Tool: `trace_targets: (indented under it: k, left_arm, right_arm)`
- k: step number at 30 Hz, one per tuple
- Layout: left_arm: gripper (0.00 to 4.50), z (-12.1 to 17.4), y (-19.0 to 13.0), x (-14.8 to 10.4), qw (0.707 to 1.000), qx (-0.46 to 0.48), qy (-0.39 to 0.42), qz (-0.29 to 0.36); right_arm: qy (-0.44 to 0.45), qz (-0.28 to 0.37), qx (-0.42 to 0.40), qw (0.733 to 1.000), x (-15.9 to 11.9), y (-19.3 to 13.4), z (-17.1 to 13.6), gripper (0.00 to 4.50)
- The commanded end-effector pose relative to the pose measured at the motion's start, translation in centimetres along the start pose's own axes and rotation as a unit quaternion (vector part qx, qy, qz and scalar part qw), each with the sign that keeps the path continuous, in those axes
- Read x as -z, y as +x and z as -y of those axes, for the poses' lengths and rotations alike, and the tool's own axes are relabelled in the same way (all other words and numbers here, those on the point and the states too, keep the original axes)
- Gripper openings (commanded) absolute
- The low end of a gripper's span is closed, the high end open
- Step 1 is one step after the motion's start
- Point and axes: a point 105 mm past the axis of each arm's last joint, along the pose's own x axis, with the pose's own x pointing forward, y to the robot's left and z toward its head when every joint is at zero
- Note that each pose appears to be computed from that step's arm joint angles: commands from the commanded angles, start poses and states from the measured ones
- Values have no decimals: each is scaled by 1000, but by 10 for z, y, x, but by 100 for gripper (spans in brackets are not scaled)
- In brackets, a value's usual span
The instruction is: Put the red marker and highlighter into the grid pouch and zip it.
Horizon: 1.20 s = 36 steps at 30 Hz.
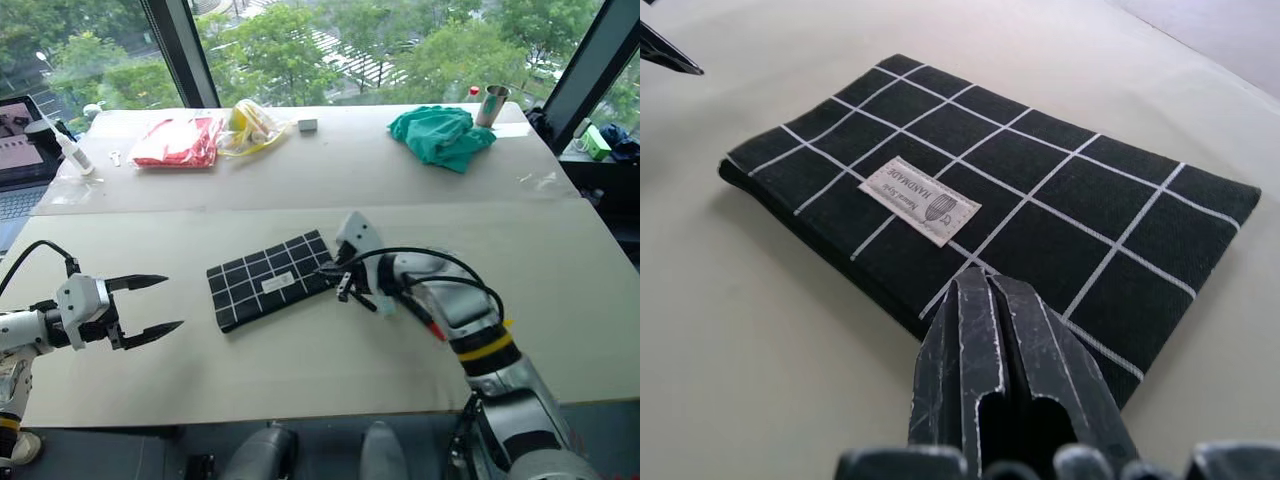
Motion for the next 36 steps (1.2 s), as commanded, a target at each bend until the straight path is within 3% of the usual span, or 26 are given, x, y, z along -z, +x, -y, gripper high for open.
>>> trace_targets:
  k: [1,8,17,21,27,30,36]
  left_arm:
    - [450,-2,-3,-1,999,4,39,-17]
    - [450,-6,9,-3,996,4,90,-17]
    - [450,11,53,2,985,33,170,2]
    - [450,11,55,10,979,54,197,-20]
    - [450,-3,83,-16,979,13,199,54]
    - [374,2,90,-19,978,32,197,64]
    - [147,6,88,-15,979,54,186,64]
  right_arm:
    - [-41,-32,-6,999,6,12,1,5]
    - [-105,-153,-5,983,47,28,-3,5]
    - [-90,-124,14,988,35,31,1,5]
    - [-83,-120,21,989,34,29,4,5]
    - [-75,-116,26,990,36,26,1,5]
    - [-72,-110,23,991,35,24,-2,0]
    - [-64,-106,27,992,35,19,-2,0]
